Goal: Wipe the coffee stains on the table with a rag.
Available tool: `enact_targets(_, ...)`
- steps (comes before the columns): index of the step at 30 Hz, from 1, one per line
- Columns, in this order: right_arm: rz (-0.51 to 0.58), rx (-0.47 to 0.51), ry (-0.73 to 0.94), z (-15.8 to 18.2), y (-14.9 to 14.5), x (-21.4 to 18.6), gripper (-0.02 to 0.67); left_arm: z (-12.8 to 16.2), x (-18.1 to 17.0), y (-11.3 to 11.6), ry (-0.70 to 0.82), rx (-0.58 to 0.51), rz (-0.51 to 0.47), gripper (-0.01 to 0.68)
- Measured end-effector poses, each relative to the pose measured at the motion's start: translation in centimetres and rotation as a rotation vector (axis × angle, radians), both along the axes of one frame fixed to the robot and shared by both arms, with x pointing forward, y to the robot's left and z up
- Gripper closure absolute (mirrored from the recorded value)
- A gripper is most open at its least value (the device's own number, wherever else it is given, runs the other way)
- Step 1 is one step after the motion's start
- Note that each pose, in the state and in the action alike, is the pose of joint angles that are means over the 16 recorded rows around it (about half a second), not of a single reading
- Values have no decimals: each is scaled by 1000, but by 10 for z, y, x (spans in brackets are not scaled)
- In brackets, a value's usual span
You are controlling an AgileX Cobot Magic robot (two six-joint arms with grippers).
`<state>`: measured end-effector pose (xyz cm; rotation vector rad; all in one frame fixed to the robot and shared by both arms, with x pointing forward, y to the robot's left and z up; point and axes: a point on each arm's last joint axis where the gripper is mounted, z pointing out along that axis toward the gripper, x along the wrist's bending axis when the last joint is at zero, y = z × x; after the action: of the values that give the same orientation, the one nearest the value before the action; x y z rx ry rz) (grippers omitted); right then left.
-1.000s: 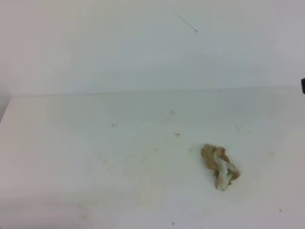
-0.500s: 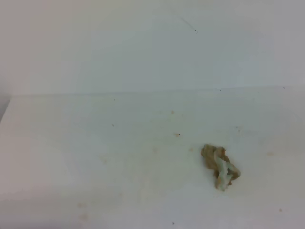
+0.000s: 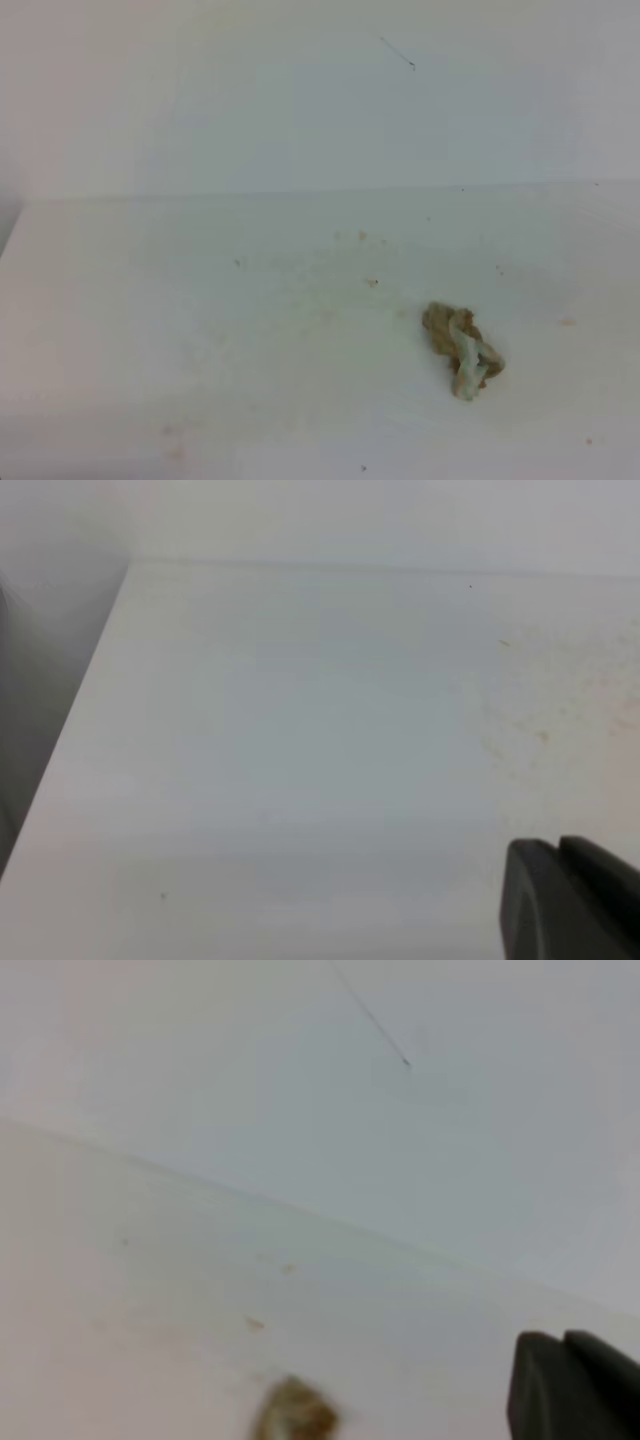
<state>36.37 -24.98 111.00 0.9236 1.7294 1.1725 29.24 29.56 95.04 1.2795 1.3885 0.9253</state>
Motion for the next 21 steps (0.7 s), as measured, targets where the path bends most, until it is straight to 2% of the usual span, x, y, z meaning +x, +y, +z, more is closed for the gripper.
enact_targets(5, -58, -66, -49, 5, -14, -10, 652, 0, 0, 0, 0, 0, 0, 674)
enact_targets(9, -148, -98, -111, 11, -30, -26, 652, 0, 0, 0, 0, 0, 1, 675)
enact_targets(16, -339, -23, -193, 20, -51, -60, 652, 0, 0, 0, 1, 0, 1, 675)
enact_targets(21, -420, 50, -176, 15, -55, -69, 652, 0, 0, 0, 1, 0, 1, 675)
